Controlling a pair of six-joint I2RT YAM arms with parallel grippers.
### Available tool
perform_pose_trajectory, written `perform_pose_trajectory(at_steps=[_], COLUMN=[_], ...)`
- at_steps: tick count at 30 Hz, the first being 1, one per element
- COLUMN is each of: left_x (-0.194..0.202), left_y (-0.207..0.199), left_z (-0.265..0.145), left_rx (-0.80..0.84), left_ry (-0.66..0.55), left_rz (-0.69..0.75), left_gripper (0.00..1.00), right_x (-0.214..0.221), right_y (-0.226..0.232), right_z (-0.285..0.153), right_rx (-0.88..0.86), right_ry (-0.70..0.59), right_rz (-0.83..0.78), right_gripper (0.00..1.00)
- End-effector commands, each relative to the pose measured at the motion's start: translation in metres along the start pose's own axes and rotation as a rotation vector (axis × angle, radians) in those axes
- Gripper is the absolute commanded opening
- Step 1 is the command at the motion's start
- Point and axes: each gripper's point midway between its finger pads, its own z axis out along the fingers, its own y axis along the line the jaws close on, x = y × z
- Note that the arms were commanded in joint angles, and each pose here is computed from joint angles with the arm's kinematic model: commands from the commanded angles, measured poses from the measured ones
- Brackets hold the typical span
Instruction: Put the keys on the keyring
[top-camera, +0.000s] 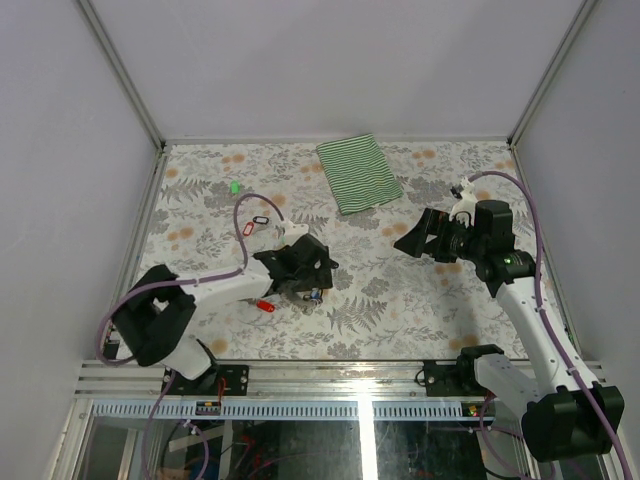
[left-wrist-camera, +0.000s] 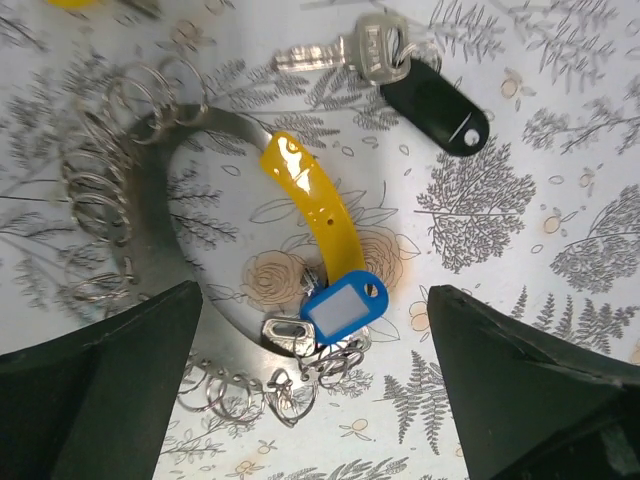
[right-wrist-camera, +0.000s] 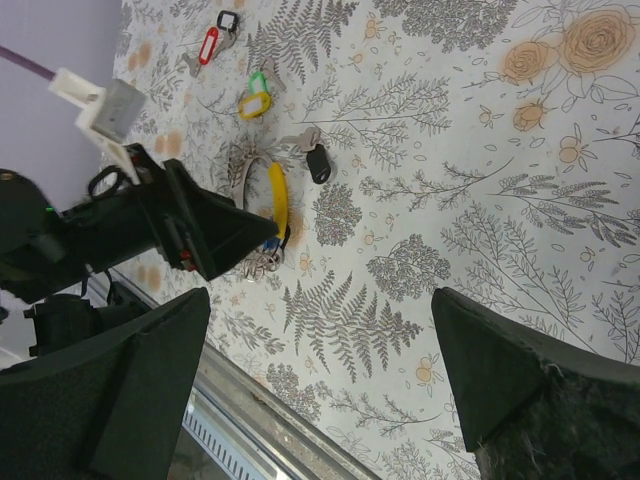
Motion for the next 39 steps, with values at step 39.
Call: perform_pose_trajectory(at_steps=[39], left_x=[0.016], left_y=[-0.034], left_z=[-0.012], left_rx=[0.192], left_ry=[0.023], left_rz=[0.458], left_gripper=[1.00], right_x=[0.031], right_y=[-0.016], right_z=[0.031], right_rx=[0.059], right_ry=[0.102], right_rz=[0.006], right_gripper=[0.93])
